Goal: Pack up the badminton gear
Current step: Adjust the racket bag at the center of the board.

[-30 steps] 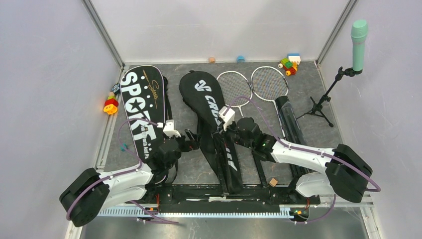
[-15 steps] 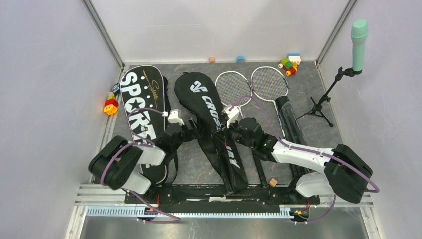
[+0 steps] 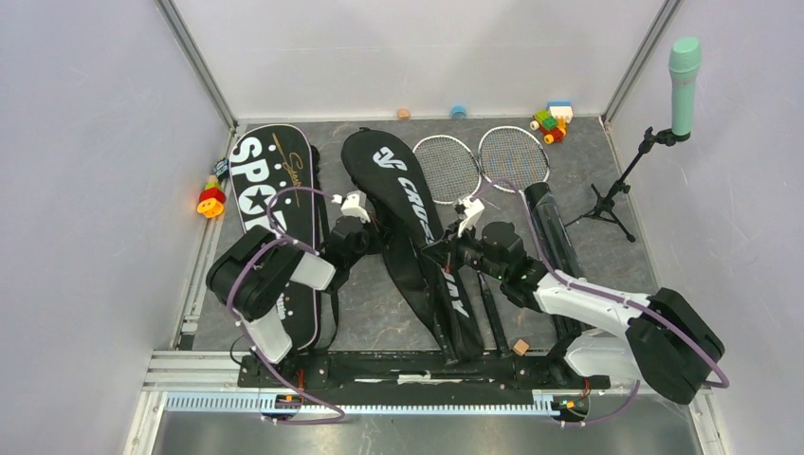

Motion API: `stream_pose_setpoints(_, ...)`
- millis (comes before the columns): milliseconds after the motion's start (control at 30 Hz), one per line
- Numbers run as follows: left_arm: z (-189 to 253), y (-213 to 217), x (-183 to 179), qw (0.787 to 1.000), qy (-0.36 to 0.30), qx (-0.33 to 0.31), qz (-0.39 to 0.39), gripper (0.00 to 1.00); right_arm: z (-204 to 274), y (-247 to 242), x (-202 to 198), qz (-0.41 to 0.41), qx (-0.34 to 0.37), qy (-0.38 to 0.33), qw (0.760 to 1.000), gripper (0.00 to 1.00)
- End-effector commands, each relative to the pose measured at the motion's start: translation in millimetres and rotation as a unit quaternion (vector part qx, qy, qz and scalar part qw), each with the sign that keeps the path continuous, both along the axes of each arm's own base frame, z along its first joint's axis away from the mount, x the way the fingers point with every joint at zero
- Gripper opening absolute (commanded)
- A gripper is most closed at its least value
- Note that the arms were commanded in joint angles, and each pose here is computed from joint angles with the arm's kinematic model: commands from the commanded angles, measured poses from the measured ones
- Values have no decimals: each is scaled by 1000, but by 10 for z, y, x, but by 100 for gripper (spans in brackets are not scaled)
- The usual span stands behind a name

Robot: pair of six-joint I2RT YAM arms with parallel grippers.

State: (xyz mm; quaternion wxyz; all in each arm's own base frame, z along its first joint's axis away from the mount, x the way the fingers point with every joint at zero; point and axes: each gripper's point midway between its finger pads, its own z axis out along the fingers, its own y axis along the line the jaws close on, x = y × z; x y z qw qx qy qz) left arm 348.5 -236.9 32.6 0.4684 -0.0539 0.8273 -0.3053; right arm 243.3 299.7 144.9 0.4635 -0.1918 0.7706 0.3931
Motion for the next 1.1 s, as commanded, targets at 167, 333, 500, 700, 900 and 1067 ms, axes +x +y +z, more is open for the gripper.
stream_pose_setpoints(167,586,49,-131,998,-39,53,-3,2,2,-12,-346,145,-33,-67,987,52)
stream_pose_setpoints(333,714,-8,-205,997,-38,67,-7,2,-114,-278,-340,122,-124,-86,981,64)
stream_pose_setpoints(500,879,-8,-283,994,-35,102,12,2,178,-466,-565,104,-202,-150,962,63)
stream_pose_setpoints(700,945,-86,-359,994,-19,108,13,2,240,-183,-1232,236,-181,-131,946,56)
stream_pose_setpoints(900,1032,-61,-410,992,-23,118,26,2,-60,-162,-1515,277,-248,-79,925,56)
stream_pose_setpoints(1067,1073,-67,-454,992,-19,120,26,2,-370,-381,-1374,194,-329,-35,924,58)
